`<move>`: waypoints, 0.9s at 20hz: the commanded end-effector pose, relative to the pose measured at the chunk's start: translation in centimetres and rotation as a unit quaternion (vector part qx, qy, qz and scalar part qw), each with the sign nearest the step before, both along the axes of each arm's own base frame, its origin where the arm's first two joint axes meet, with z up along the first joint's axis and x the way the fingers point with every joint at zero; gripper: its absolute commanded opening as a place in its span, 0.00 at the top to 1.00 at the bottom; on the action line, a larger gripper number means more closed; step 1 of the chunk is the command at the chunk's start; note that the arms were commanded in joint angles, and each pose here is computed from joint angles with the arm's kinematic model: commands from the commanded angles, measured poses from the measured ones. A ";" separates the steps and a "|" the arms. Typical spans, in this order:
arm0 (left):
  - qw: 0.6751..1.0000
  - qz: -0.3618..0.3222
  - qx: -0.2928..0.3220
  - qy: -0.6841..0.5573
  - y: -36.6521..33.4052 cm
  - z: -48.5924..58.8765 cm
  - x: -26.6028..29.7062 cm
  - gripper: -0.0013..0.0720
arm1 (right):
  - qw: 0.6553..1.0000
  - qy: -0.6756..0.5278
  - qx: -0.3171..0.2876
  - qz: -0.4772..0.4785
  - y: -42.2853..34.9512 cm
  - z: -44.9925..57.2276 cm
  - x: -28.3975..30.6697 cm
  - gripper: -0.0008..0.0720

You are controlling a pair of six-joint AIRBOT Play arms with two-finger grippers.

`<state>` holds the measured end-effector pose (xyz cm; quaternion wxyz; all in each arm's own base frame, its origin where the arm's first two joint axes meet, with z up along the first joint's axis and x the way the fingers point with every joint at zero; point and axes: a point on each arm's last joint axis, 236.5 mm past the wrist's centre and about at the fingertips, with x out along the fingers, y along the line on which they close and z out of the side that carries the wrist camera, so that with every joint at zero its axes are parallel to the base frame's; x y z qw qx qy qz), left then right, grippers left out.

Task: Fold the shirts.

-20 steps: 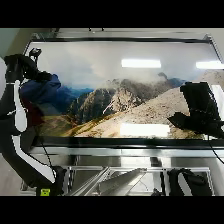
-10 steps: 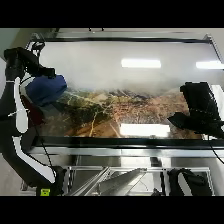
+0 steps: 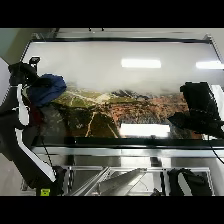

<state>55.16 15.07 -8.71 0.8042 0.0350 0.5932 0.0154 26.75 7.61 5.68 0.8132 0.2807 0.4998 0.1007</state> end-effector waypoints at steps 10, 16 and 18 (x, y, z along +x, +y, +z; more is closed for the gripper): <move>0.984 -0.102 -0.101 -0.104 -14.9 12.3 2.2 0.96 | 1.000 -0.007 -0.001 -0.005 -0.1 0.1 0.4 0.96; 0.933 -0.238 -0.233 -0.137 -34.6 23.0 -6.4 0.96 | 0.999 -0.030 -0.001 -0.021 -0.6 0.7 1.5 0.96; 0.925 -0.275 -0.243 -0.097 -39.3 21.4 -10.1 0.96 | 0.999 -0.026 -0.001 -0.020 -0.5 0.5 1.5 0.96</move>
